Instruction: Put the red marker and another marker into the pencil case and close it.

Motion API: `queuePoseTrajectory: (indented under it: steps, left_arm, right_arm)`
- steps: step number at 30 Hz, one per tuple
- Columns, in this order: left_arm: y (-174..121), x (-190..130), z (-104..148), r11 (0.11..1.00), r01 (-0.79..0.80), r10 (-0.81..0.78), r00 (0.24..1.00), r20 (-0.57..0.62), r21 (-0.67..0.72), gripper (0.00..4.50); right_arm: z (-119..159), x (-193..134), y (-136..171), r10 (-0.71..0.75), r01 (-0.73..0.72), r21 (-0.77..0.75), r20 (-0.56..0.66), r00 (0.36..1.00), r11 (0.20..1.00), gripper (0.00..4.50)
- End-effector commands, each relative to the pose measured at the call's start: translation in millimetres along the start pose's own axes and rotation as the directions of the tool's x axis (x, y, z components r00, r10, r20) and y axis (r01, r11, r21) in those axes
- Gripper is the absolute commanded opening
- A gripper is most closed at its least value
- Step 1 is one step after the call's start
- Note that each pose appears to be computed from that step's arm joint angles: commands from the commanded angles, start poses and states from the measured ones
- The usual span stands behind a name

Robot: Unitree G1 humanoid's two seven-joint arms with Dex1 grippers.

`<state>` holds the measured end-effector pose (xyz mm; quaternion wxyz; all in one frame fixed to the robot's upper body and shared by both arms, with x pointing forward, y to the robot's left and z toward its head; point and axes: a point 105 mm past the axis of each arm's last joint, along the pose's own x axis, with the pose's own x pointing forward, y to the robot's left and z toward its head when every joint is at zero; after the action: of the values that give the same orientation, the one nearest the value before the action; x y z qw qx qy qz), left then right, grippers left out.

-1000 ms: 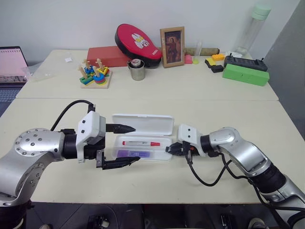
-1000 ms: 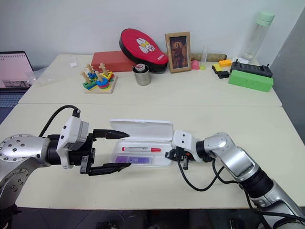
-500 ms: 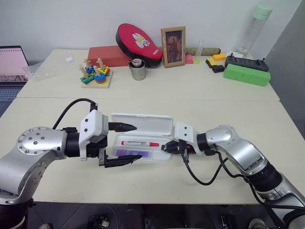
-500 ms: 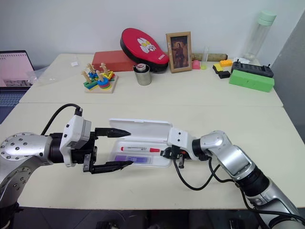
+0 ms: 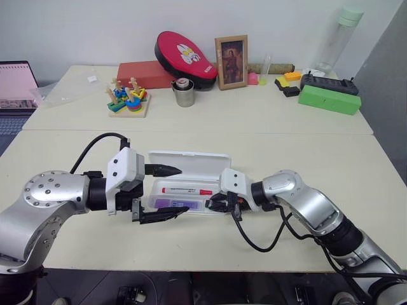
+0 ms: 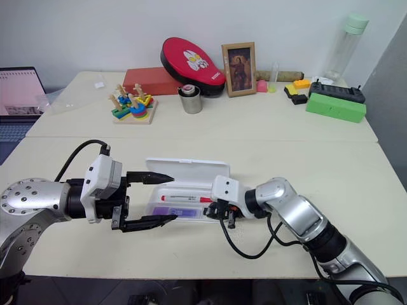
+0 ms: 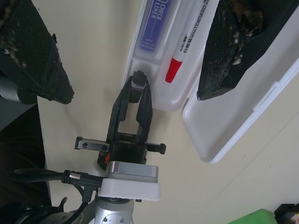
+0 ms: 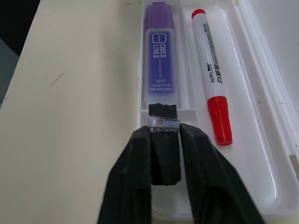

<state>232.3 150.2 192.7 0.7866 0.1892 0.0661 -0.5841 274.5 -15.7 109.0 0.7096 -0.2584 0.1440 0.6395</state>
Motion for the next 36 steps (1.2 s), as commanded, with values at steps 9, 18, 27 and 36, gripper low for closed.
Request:
queuePoseTrajectory:
  steps: [9, 18, 27, 36]
  left_arm:
    - [-2, -2, 8, 0.999, -0.007, 0.007, 1.0, 0.003, 0.037, 4.5]
    - [0, -1, 8, 0.999, -0.014, 0.014, 1.0, 0.01, 0.039, 4.5]
    - [-3, -7, 6, 1.0, -0.019, 0.019, 1.0, 0.008, 0.02, 4.5]
    - [-13, -7, 1, 0.997, 0.072, -0.072, 0.997, -0.023, -0.005, 4.5]
  right_arm:
    - [13, -7, -7, -0.023, 0.024, -0.031, 0.039, 0.999, 0.999, 4.18]
    - [16, -10, -15, -0.049, 0.051, -0.031, 0.053, 0.997, 0.998, 4.46]
    - [22, -45, 8, -0.014, 0.014, -0.002, 0.104, 0.995, 1.0, 4.46]
    - [14, -30, 17, 0.003, -0.003, -0.004, 0.06, 0.998, 1.0, 4.46]
